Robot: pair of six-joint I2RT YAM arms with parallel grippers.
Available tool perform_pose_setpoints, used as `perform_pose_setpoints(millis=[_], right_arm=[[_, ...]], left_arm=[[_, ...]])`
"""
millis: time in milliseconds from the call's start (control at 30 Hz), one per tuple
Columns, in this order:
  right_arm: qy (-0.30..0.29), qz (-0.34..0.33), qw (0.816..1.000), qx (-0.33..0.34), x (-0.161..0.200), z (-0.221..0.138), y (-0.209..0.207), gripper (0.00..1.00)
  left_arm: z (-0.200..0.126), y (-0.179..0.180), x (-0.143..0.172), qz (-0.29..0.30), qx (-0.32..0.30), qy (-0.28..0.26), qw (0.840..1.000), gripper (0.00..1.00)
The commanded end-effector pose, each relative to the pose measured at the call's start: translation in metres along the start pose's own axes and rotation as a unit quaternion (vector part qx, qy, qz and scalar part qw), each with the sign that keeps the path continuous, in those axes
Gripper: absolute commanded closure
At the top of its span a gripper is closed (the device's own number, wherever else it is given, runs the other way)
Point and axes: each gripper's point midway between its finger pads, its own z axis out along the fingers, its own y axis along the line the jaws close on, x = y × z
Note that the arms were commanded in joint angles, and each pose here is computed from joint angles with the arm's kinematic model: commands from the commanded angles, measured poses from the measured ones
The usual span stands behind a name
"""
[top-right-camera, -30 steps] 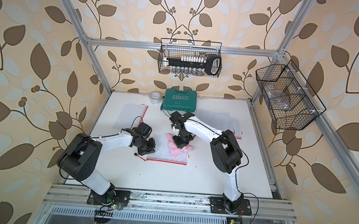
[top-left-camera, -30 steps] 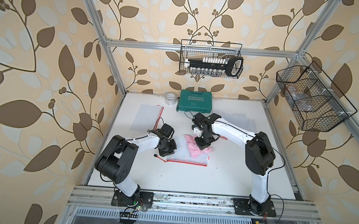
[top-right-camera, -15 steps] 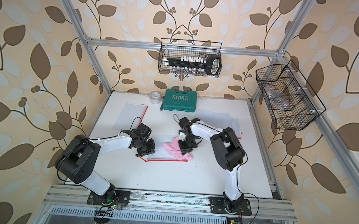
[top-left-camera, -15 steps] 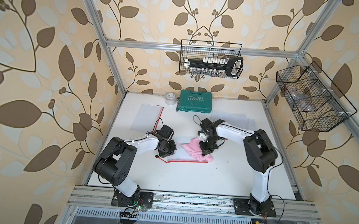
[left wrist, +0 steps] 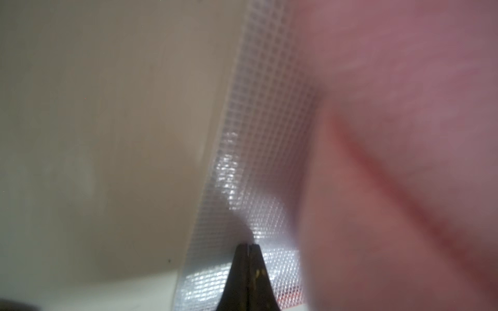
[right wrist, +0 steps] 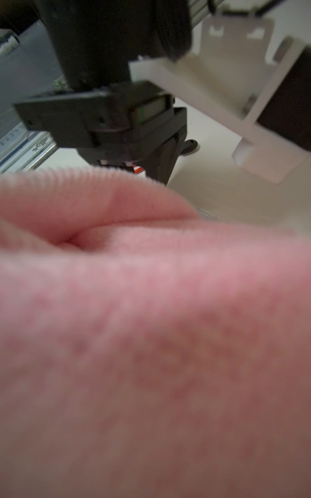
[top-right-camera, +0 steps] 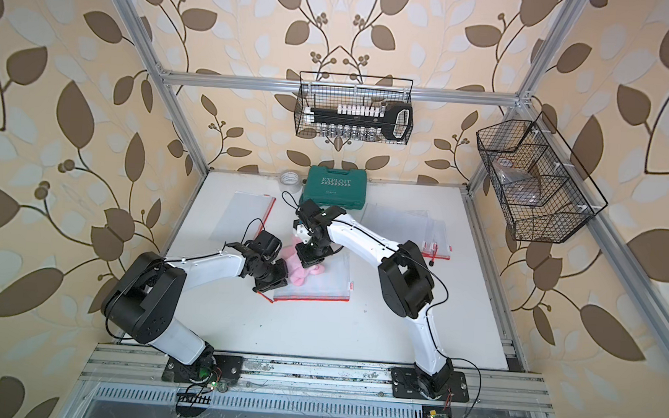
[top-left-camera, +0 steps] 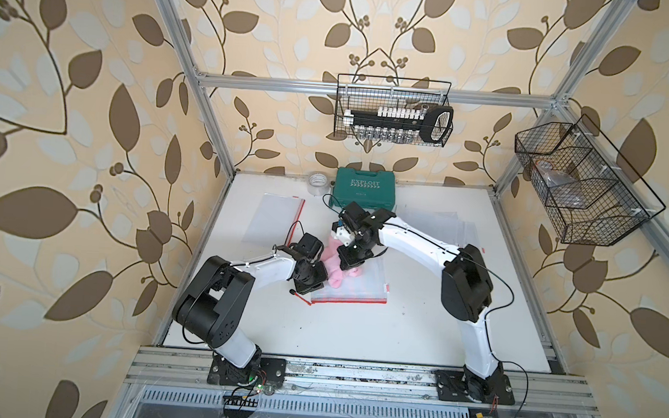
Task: Wipe the document bag
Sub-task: Wipe the dirt from the document bag.
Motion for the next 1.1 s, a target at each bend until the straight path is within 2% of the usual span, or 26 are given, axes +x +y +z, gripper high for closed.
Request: perform_pose_setpoints(millis=[0,67,100,167,200,267,300,400,467,667,800,833,900,933,967,1000,1033,1067], right_arm=[[0.029,0.064,0.995,-0.073,0.009,0.02,-0.013,1.0],[0.034,0.101,0.993,-0.058,0.023,0.02,-0.045,1.0],[0.044,0.117,0.992,-0.025,0.037,0.017,-0.068,1.0],[0.07,0.127,0.986,0.086,0.07,-0.003,-0.117,1.0],[0.082,0.128,0.977,0.15,0.088,-0.02,-0.141,1.0],[0.092,0.131,0.959,0.233,0.116,-0.053,-0.172,1.0],[0.09,0.134,0.954,0.254,0.127,-0.068,-0.179,1.0],[0.081,0.15,0.946,0.275,0.15,-0.093,-0.184,1.0],[0.072,0.172,0.946,0.265,0.163,-0.098,-0.184,1.0],[0.08,0.229,0.94,0.242,0.204,-0.089,-0.195,1.0],[0.076,0.249,0.939,0.226,0.209,-0.082,-0.197,0.99],[0.071,0.251,0.939,0.225,0.208,-0.084,-0.196,0.9],[0.057,0.25,0.941,0.219,0.203,-0.09,-0.192,0.86],[0.052,0.25,0.943,0.215,0.202,-0.091,-0.19,0.75],[0.05,0.248,0.945,0.207,0.2,-0.092,-0.187,0.46],[0.052,0.247,0.947,0.197,0.2,-0.092,-0.183,0.23],[0.051,0.246,0.949,0.193,0.199,-0.095,-0.18,0.04],[0.047,0.245,0.95,0.186,0.197,-0.099,-0.176,0.02]], left_arm=[[0.003,0.048,0.02,-0.023,-0.089,0.016,0.996,1.0],[0.004,0.051,0.022,-0.026,-0.091,0.019,0.995,1.0],[0.005,0.051,0.023,-0.028,-0.091,0.019,0.995,1.0],[0.004,0.052,0.022,-0.03,-0.093,0.018,0.995,1.0],[0.003,0.053,0.022,-0.028,-0.095,0.016,0.995,1.0],[0.002,0.053,0.02,-0.028,-0.095,0.014,0.995,1.0],[0.003,0.053,0.02,-0.028,-0.095,0.014,0.995,1.0],[0.002,0.053,0.017,-0.029,-0.096,0.013,0.995,1.0],[-0.001,0.053,0.014,-0.028,-0.098,0.007,0.995,1.0],[-0.015,0.07,0.003,-0.042,-0.119,-0.013,0.992,1.0],[-0.028,0.077,-0.005,-0.049,-0.12,-0.039,0.991,1.0],[-0.031,0.076,-0.008,-0.047,-0.121,-0.043,0.991,1.0],[-0.034,0.077,-0.011,-0.047,-0.126,-0.05,0.99,1.0],[-0.034,0.074,-0.012,-0.046,-0.121,-0.051,0.99,1.0],[-0.034,0.067,-0.014,-0.042,-0.107,-0.05,0.992,1.0],[-0.043,0.054,-0.019,-0.033,-0.078,-0.064,0.994,1.0],[-0.046,0.046,-0.021,-0.029,-0.061,-0.069,0.995,1.0],[-0.053,0.034,-0.024,-0.019,-0.037,-0.079,0.996,1.0]])
